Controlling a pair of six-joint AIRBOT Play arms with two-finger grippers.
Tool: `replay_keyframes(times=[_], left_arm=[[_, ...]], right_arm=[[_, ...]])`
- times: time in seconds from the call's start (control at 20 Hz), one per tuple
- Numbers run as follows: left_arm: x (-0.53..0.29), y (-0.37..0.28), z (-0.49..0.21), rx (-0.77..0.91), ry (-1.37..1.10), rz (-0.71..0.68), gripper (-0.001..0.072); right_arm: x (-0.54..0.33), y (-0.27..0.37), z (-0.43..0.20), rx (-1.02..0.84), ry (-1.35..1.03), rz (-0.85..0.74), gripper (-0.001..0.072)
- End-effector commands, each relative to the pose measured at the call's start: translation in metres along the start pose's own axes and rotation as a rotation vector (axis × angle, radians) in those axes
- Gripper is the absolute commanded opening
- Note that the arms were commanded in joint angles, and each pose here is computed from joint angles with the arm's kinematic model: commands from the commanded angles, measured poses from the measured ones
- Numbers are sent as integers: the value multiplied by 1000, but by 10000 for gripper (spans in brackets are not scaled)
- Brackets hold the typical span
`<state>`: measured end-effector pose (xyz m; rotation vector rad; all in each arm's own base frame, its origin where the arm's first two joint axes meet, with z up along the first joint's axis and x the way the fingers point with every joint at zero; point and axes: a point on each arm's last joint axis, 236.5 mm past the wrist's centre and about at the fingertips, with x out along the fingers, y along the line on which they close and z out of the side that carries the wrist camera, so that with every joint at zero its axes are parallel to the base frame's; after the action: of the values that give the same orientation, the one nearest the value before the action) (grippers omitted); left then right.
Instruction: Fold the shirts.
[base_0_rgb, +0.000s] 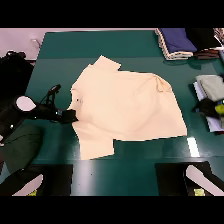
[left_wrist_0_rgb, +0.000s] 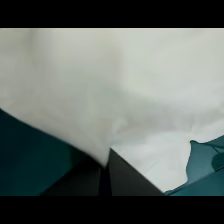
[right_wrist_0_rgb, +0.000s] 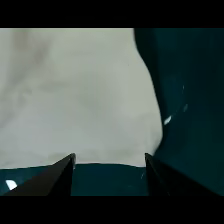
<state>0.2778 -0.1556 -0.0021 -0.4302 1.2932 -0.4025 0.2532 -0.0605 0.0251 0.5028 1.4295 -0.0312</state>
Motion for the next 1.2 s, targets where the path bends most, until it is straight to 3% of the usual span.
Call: replay_keyframes(times=[0.0, 0.25, 0.35, 0.4, 0.45, 0.5, 0.7, 0.9, 1.15], left_arm=[[-12, -7, 15, 35, -35, 5, 23], [-12, -7, 15, 35, -35, 5, 23], [-12, -7, 15, 35, -34, 5, 23], [-12, -8, 15, 34, -35, 3, 23], [-12, -9, 15, 31, -35, -1, 23], [-13, -12, 16, 31, -38, -10, 22], [-72, -60, 60, 138, -196, -65, 22], [-258, -164, 115, 399, -688, -122, 22], [-470, -245, 67, 621, -1162, -115, 21]], right_arm=[[48, -47, -54, 259, 114, 36, 519], [99, -28, -67, 357, 166, 197, 498], [111, -20, -63, 312, 175, 188, 427], [116, -15, -59, 281, 168, 178, 296], [117, -9, -56, 229, 153, 167, 84], [116, -2, -52, 180, 128, 157, 20], [44, 44, 3, -63, -131, 133, 19], [-138, 138, 58, -358, -623, 160, 19], [-345, 204, 16, -562, -1122, 118, 18]])
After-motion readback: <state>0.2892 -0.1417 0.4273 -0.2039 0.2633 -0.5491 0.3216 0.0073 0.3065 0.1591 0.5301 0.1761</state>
